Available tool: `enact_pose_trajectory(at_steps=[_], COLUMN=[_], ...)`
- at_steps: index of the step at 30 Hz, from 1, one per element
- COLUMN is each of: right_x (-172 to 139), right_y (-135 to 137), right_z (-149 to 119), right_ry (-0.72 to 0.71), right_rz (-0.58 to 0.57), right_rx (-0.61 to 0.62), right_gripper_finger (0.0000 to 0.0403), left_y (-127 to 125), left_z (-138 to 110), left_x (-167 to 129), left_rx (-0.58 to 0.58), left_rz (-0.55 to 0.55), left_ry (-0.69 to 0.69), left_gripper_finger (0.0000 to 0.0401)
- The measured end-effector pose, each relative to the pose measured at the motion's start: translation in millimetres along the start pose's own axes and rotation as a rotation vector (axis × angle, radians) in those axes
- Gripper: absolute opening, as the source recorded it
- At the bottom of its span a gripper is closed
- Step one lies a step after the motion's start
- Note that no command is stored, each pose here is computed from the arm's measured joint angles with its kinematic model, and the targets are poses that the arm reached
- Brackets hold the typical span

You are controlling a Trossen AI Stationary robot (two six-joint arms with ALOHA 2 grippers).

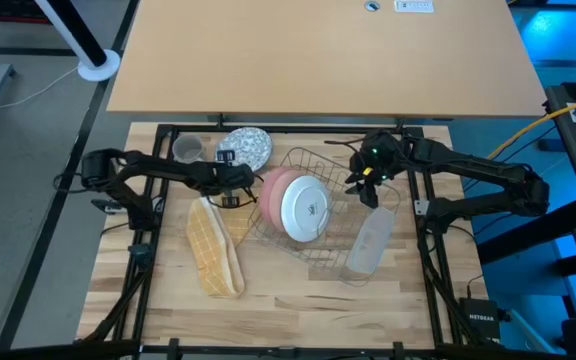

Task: Sort dishes
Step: Put the blue patterned white plate into the dish rack

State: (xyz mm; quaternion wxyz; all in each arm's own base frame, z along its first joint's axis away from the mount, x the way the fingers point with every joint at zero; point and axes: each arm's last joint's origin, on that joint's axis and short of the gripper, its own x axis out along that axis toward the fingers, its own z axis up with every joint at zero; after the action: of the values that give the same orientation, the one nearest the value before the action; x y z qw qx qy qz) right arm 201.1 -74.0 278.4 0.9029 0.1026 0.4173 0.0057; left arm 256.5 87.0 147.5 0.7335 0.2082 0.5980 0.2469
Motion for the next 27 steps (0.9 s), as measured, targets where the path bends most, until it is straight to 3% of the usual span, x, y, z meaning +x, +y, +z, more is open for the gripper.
enact_pose_trajectory(at_steps=[4, 12, 21, 27], right_x=[-0.1, -1.9, -0.6, 17.1], right_y=[-0.5, -1.9, -5.3, -14.1], right_z=[4.0, 19.2, 40.8, 58.1], right_ry=[-0.039, -0.190, -0.383, -0.486], right_rz=[-0.005, -0.026, -0.052, -0.079], right_rx=[-0.015, -0.070, -0.142, -0.240], right_gripper_finger=[0.0169, 0.0170, 0.0170, 0.0169], left_y=[7.5, 26.5, 32.4, 32.5], left_z=[2.1, -2.9, -4.8, -4.9], left_x=[-21.7, -56.7, -67.2, -70.0], left_rx=[-0.022, -0.178, -0.238, -0.268], left_rz=[-0.001, 0.003, -0.016, -0.033], left_ry=[-0.018, -0.096, -0.148, -0.162], left_gripper_finger=[0.0007, 0.0000, 0.0000, 0.0000])
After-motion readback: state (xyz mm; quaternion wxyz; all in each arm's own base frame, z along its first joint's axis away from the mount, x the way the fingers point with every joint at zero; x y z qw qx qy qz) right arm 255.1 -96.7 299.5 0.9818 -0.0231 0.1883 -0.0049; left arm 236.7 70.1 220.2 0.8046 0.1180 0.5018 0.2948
